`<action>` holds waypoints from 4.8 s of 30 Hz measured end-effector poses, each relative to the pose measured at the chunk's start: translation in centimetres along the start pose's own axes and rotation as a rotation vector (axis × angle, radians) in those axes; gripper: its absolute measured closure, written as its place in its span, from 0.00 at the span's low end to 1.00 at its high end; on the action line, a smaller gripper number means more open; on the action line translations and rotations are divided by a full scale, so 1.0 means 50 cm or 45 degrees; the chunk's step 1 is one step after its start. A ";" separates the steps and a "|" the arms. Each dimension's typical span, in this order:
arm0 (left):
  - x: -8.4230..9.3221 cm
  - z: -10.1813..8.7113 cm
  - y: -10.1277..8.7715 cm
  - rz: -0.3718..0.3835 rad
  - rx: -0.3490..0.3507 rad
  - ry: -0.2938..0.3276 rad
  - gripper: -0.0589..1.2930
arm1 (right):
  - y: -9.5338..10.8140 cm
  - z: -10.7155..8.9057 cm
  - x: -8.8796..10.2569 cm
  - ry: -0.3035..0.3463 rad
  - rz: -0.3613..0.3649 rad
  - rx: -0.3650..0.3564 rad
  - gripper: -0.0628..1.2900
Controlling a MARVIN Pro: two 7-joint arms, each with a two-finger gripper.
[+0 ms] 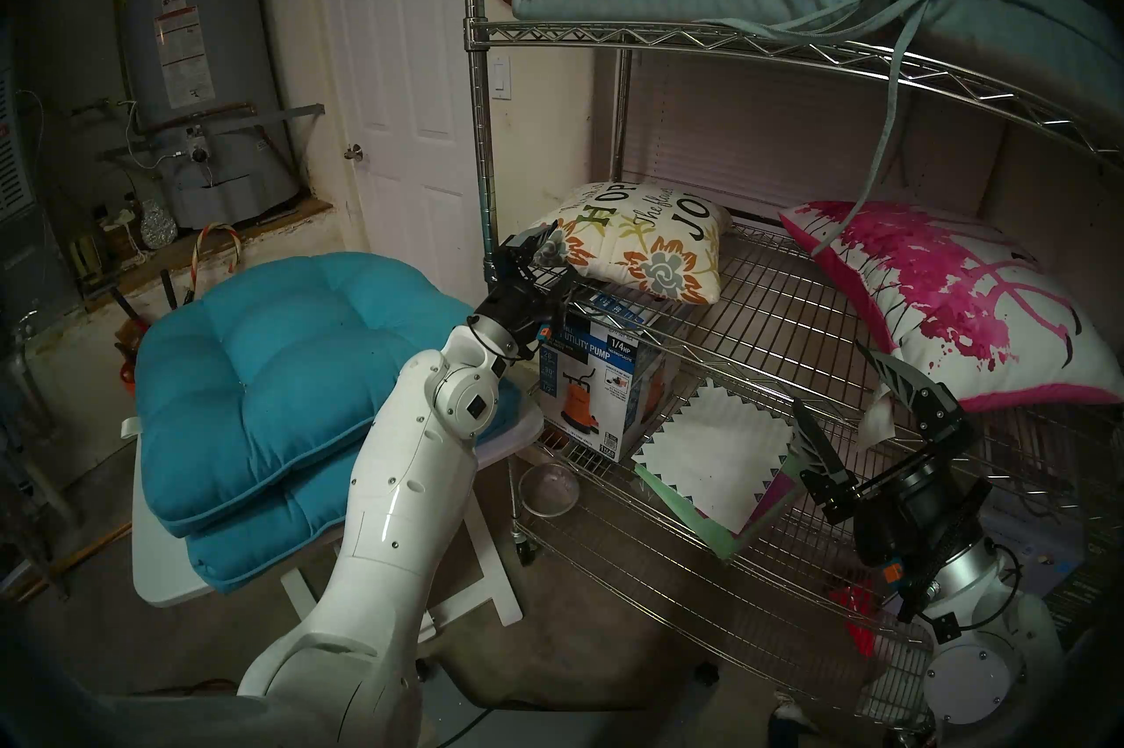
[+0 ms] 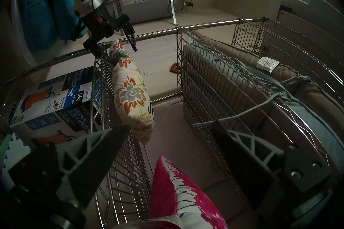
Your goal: Take cushion off the shelf
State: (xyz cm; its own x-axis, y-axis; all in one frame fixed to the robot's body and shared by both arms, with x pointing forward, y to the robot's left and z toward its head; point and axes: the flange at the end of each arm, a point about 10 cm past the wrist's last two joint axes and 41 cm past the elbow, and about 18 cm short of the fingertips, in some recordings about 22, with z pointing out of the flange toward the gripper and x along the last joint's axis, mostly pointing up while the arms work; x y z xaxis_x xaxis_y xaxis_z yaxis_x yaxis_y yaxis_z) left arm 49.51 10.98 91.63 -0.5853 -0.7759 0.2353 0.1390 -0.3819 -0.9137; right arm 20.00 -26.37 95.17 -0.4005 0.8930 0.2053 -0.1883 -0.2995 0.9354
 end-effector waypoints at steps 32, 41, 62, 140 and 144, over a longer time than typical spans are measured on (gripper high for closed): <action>0.090 -0.203 -0.060 -0.029 0.175 0.105 0.08 | -0.001 -0.001 0.000 0.000 0.000 0.003 0.06; 0.119 -0.262 -0.088 -0.031 0.208 0.113 0.08 | -0.001 -0.001 0.001 0.000 0.000 0.003 0.06; 0.186 -0.361 -0.146 -0.036 0.158 0.034 0.08 | -0.001 -0.001 0.001 0.000 0.000 0.002 0.06; 0.240 -0.408 -0.173 -0.165 -0.105 -0.191 0.08 | 0.061 0.124 -0.091 -0.394 -0.455 0.166 0.06; 0.240 -0.408 -0.173 -0.165 -0.104 -0.189 0.08 | 0.057 0.114 -0.092 -0.392 -0.450 0.168 0.06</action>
State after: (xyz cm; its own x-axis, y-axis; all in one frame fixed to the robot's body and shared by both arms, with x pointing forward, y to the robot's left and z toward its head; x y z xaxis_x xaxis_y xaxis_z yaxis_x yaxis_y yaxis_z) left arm 24.99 15.22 95.60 -0.4690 -0.7907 0.3935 0.0011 -0.4461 -0.8950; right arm 26.40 -29.43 98.55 -0.0452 0.9962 -0.0747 -0.1418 0.0676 0.9876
